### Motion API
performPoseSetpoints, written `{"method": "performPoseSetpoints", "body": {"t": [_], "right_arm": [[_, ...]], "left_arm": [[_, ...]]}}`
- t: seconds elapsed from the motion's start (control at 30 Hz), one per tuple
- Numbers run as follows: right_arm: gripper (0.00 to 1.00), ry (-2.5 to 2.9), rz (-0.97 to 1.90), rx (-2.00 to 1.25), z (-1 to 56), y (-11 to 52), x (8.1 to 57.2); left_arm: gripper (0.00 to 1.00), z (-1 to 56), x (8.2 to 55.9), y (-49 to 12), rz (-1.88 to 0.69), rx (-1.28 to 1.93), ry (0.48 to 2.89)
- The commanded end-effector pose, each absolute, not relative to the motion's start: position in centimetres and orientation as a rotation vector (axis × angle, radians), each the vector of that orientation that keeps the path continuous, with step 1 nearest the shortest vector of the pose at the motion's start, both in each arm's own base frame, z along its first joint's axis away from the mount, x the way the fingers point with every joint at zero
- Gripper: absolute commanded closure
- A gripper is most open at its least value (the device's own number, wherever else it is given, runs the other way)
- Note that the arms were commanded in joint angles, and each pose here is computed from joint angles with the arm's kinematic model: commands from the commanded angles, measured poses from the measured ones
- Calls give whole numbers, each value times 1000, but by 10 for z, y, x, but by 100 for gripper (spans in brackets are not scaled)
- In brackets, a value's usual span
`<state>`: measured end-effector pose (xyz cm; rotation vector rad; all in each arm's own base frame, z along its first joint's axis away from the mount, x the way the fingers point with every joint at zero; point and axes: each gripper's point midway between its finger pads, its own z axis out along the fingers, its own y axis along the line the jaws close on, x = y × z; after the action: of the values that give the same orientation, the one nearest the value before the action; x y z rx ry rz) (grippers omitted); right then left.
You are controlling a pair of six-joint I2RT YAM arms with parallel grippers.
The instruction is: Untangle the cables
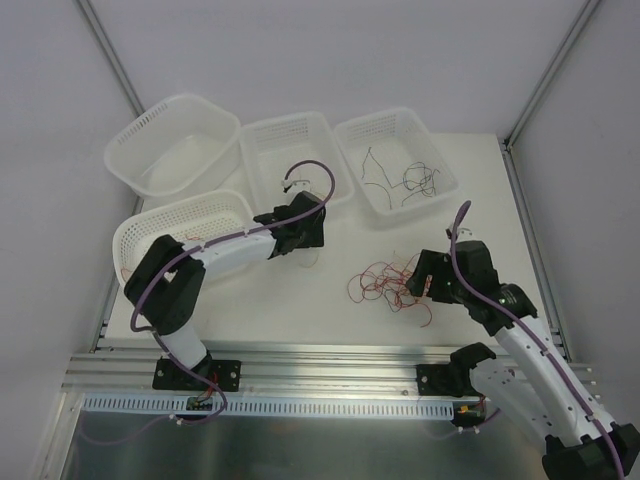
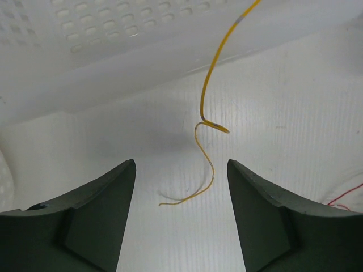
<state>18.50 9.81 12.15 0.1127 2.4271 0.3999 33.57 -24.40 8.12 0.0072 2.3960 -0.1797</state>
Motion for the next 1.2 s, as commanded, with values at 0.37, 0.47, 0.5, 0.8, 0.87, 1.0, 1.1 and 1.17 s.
{"method": "performPoseSetpoints", "body": {"t": [0.37, 0.47, 0.5, 0.8, 0.87, 1.0, 1.1, 1.17], "right_arm": [[21, 2406, 405, 107, 129, 95, 177], [21, 2402, 397, 104, 129, 94, 177], [21, 2400, 396, 107, 130, 93, 178], [21, 2371, 383, 93, 144, 91, 180], [21, 2360, 378, 84, 150, 90, 180], [21, 2349, 374, 80, 156, 88, 180], [21, 2348, 384, 86, 158, 89, 179], [21, 2349, 384, 92, 157, 88, 178]], "left_arm": [[64, 27, 343, -267, -104, -228, 2342], [91, 20, 334, -266, -115, -232, 2367], [100, 24, 333, -267, -129, -225, 2367], [100, 133, 327, -266, -227, -59, 2235], [100, 176, 337, -265, -255, -48, 2154], [100, 227, 365, -255, -244, 42, 2103], [100, 245, 404, -239, -251, 13, 2085], [100, 245, 428, -243, -274, 41, 2095]]}}
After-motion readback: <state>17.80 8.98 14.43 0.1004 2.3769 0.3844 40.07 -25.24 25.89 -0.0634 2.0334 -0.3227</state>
